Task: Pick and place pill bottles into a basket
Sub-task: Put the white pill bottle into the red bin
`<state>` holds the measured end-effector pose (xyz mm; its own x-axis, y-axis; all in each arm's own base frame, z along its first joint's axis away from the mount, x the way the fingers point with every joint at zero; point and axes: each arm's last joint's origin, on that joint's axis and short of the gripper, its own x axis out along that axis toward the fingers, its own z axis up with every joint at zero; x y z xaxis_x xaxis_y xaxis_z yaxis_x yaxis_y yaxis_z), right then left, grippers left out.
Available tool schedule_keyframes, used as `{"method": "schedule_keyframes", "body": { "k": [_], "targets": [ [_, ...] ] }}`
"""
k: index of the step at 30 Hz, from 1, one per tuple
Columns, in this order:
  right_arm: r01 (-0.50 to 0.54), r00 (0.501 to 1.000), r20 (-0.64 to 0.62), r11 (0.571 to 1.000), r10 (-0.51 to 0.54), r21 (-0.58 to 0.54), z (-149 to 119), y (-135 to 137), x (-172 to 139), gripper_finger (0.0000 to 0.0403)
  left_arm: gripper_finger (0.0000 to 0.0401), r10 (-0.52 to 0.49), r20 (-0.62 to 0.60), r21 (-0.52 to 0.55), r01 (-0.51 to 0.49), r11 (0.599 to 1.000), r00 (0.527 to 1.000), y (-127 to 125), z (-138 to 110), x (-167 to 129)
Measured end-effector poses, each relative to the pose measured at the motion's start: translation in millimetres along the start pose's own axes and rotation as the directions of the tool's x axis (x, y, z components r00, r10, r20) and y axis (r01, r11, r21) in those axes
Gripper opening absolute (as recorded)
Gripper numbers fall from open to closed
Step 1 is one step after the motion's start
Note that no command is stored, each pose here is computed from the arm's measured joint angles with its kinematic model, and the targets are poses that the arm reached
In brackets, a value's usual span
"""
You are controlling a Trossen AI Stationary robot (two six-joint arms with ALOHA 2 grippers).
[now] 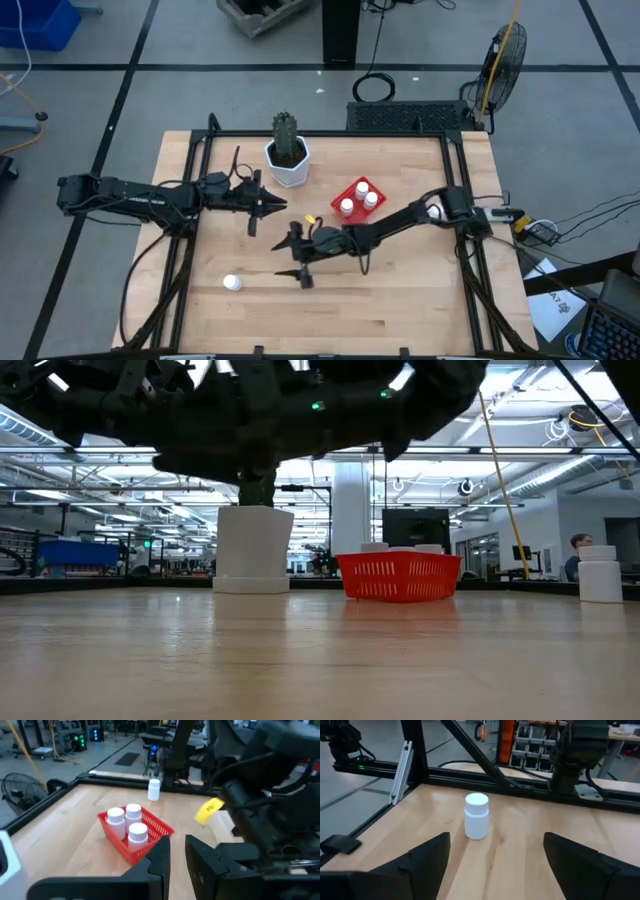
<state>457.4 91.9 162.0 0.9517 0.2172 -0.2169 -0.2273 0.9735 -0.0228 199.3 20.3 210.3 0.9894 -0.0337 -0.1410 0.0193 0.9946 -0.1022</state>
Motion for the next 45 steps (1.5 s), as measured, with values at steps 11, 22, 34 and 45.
{"method": "schedule_keyframes", "body": {
  "k": [11, 22, 34, 45],
  "targets": [
    [0.245, 0.902, -0.365, 0.969, -0.229, -0.003, 37, 12, -57, 0.0299, 0.0062, -0.004, -0.048, -0.036, 0.002, 0.999, 0.999, -1, -5, 0],
    [0.775, 0.558, -0.46, 0.631, -0.691, -0.007, 39, 62, -191, 0.0297, 0.0062, 0.009, -0.051, -0.038, -0.01, 0.999, 0.999, -3, -5, 1],
    [0.852, 0.521, -0.453, 0.469, -0.724, 0.231, -71, 55, -294, 0.0297, 0.0062, 0.008, -0.044, -0.035, -0.009, 0.999, 0.999, -4, -5, 1],
    [0.823, 0.566, -0.408, 0.521, -0.716, 0.226, -72, 50, -310, 0.0271, 0.0062, 0.007, -0.017, -0.006, -0.007, 1.0, 1.0, -4, -2, 1]
  ]
}}
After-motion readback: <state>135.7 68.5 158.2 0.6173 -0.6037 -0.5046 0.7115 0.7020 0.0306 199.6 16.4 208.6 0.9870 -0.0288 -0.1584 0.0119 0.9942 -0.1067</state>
